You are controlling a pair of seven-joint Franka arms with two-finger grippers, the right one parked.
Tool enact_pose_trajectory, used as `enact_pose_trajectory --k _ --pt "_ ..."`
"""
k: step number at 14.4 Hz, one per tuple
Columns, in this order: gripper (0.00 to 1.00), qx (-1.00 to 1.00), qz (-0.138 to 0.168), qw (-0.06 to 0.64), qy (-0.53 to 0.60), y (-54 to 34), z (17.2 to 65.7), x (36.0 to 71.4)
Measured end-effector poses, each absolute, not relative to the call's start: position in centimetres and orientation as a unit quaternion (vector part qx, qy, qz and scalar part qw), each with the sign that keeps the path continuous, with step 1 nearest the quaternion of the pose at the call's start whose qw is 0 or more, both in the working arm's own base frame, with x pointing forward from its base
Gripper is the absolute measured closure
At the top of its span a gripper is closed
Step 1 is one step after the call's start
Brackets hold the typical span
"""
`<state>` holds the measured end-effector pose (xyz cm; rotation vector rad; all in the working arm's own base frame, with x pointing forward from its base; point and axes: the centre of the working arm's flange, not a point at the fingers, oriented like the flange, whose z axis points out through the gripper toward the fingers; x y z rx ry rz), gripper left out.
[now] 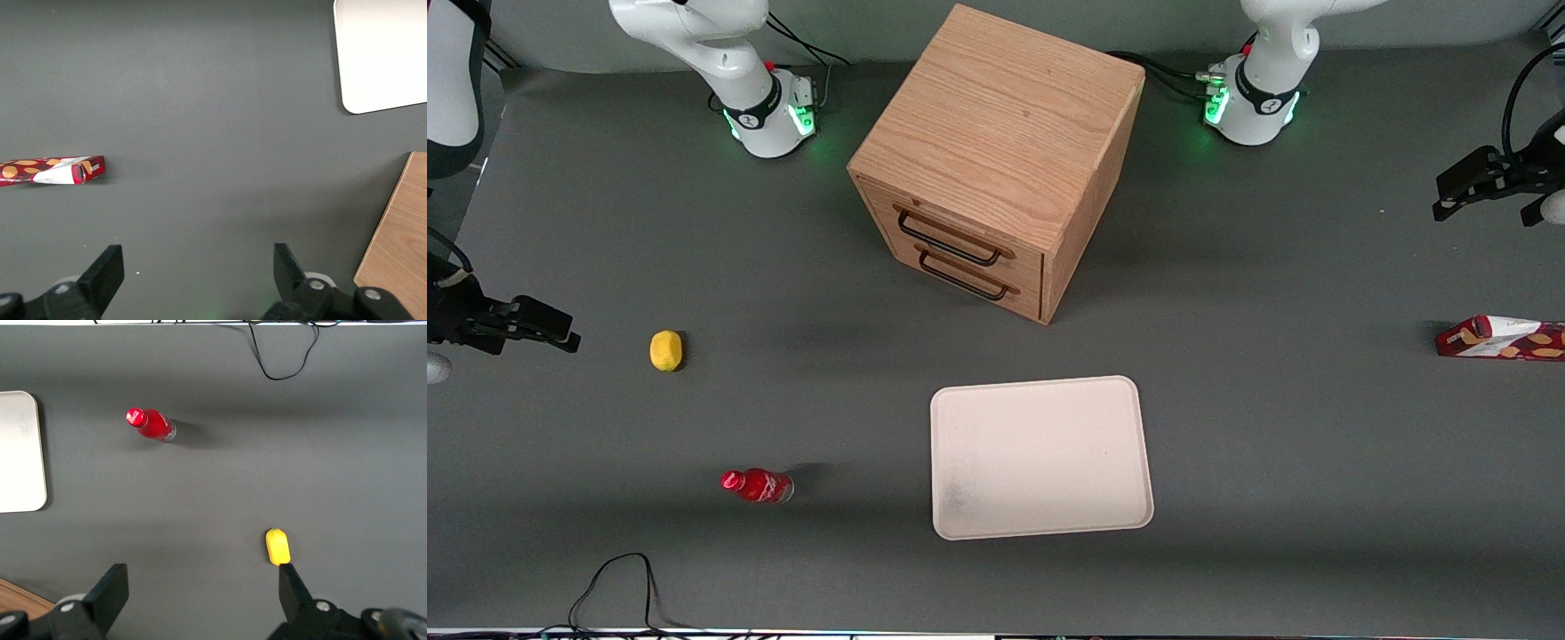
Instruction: Place red cookie box on tray
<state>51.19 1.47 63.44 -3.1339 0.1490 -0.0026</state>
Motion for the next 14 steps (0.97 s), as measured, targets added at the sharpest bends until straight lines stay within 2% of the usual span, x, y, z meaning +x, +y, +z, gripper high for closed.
enact_pose_trajectory --k 5,9,14 --pt "0.00 -0.998 0.005 0.003 0.055 1.8 63.1 51.1" --pt "0.00 -0.975 0.029 0.037 0.215 6.0 60.9 51.2" --pt "0.00 -0.918 0.006 0.059 0.392 18.7 56.5 52.6"
